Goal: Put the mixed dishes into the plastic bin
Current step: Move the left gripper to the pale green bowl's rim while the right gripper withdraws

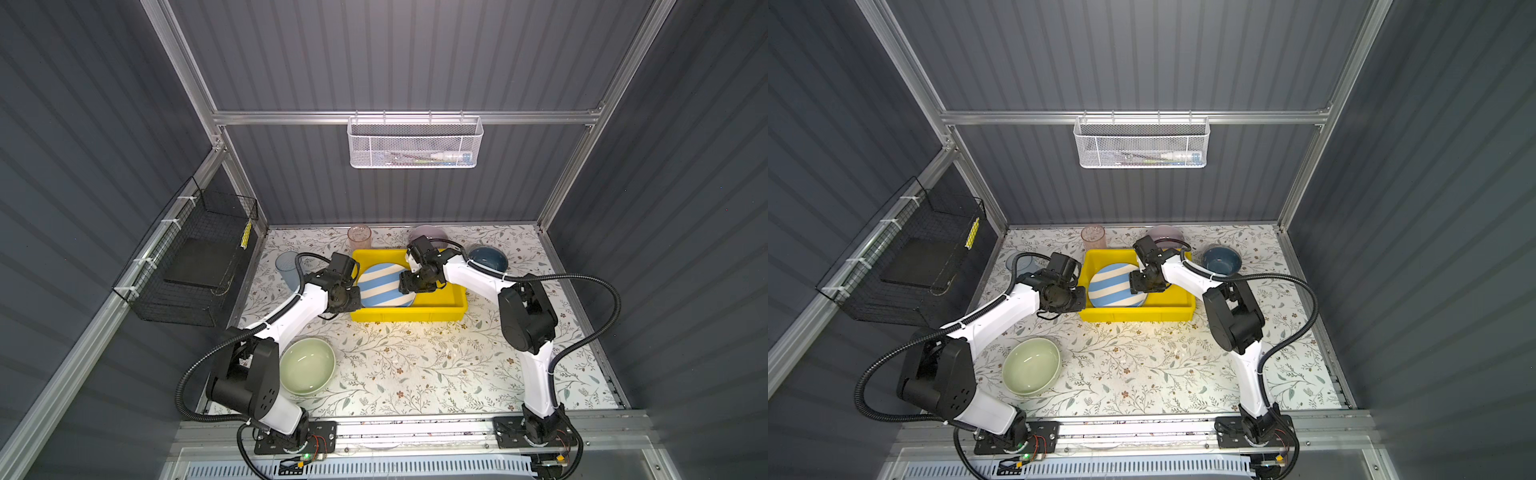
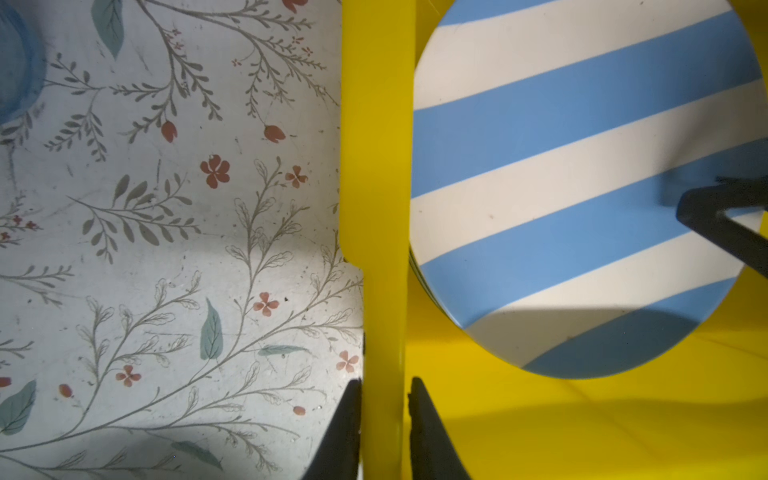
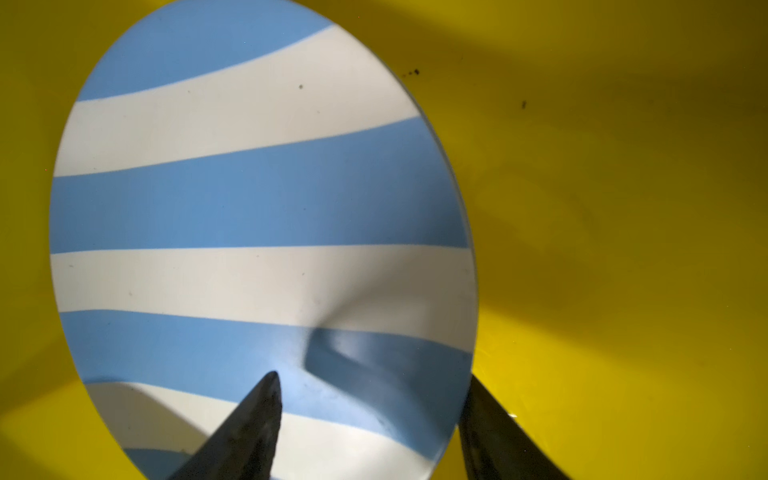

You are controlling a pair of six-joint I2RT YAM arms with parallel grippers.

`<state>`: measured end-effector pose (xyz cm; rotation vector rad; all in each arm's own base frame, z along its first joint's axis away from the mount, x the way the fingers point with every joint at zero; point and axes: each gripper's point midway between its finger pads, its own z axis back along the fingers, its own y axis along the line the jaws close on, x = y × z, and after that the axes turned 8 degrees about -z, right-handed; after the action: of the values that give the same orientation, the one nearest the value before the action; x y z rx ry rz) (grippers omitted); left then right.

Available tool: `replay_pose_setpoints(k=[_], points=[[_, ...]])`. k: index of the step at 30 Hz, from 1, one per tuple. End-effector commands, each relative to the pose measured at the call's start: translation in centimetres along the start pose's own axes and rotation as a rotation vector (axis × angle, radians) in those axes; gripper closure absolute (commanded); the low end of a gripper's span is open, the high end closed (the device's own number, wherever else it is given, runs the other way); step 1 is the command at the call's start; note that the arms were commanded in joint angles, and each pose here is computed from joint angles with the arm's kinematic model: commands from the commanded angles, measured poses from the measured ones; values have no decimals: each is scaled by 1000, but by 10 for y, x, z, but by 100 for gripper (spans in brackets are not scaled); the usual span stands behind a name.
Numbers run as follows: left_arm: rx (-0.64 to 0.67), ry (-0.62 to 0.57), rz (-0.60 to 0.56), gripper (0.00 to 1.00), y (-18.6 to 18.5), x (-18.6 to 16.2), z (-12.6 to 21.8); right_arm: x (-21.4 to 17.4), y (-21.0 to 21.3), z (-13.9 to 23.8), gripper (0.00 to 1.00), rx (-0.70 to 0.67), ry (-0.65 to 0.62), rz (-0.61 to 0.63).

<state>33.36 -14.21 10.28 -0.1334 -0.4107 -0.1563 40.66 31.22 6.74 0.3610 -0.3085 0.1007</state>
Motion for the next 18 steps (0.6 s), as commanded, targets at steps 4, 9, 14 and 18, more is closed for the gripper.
replay_pose_setpoints(k=[4,9,14,18], points=[[-39,-30,-20,74,-9,9,13,4,-4,15,31,-13,-17,8],[5,-24,-14,63,0,5,27,12,-15,49,29,-18,-64,-7],[57,-13,-9,52,12,-3,46,16,-21,91,26,-32,-126,20],[87,23,10,48,21,-19,62,8,-26,112,24,-38,-149,35]])
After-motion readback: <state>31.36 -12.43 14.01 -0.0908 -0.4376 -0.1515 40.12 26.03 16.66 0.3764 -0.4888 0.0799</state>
